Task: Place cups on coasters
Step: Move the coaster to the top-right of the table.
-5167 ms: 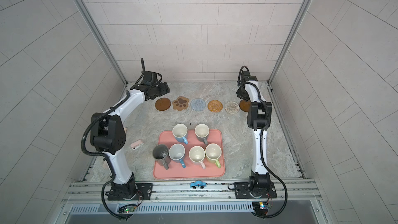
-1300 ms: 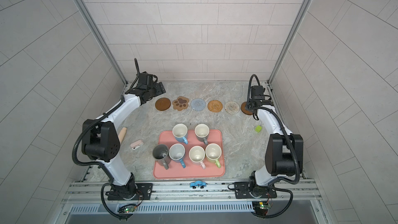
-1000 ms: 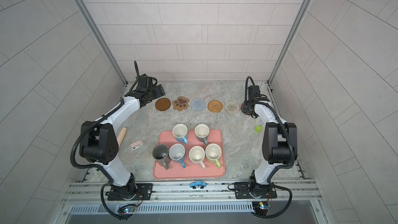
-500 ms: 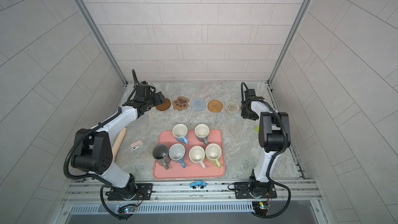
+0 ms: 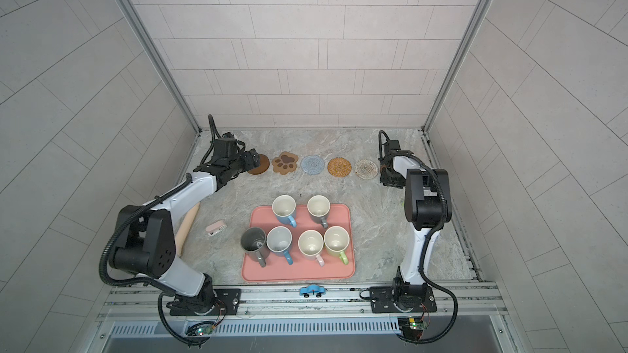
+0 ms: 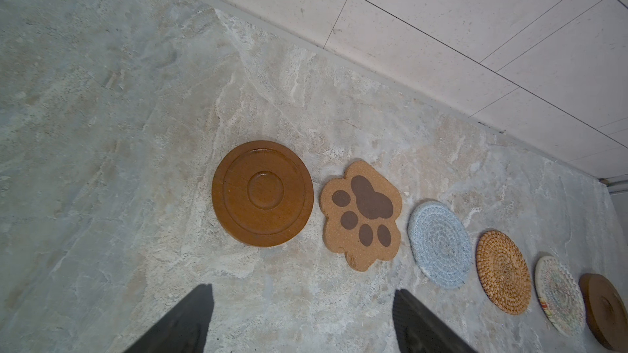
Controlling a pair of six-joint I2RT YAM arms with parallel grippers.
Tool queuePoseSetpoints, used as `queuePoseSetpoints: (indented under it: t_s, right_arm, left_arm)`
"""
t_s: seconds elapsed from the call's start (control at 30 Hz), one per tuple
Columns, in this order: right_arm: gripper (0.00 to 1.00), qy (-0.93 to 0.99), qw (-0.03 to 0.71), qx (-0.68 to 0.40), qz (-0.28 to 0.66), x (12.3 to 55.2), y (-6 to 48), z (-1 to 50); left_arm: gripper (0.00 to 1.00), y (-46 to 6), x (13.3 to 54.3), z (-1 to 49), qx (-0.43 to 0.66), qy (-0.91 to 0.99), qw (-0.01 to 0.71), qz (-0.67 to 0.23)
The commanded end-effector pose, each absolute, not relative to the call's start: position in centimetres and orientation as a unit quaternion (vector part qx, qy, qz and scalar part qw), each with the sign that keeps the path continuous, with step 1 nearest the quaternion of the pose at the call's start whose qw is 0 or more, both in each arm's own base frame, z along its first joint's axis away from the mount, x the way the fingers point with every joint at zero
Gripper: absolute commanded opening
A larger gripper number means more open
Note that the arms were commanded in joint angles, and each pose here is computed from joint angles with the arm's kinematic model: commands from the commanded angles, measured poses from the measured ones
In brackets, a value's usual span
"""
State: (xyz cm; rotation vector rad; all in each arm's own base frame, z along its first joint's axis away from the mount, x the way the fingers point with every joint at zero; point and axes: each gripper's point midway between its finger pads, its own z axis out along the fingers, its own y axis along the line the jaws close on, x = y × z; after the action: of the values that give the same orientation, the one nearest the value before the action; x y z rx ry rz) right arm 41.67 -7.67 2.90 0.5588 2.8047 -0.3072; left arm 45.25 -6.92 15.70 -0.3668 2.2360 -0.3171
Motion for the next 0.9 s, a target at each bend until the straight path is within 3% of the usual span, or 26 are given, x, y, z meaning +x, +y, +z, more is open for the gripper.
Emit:
queuePoseSetpoints:
  t_s: [0.0, 0.87]
  right_arm:
    - [0.36, 0.963, 0.126, 0.205, -0.119, 41.8, -8.3, 2.4]
    - [0.35, 0.963, 0.141, 0.204, -0.109, 43.5, -8.6, 2.3]
  left_arm:
    - [0.9, -6.9, 45.0, 16.9, -0.139, 0.882, 0.431, -0.132]
    - [0.9, -6.6, 43.8, 17.0, -0.13, 0.881, 0.437, -0.128]
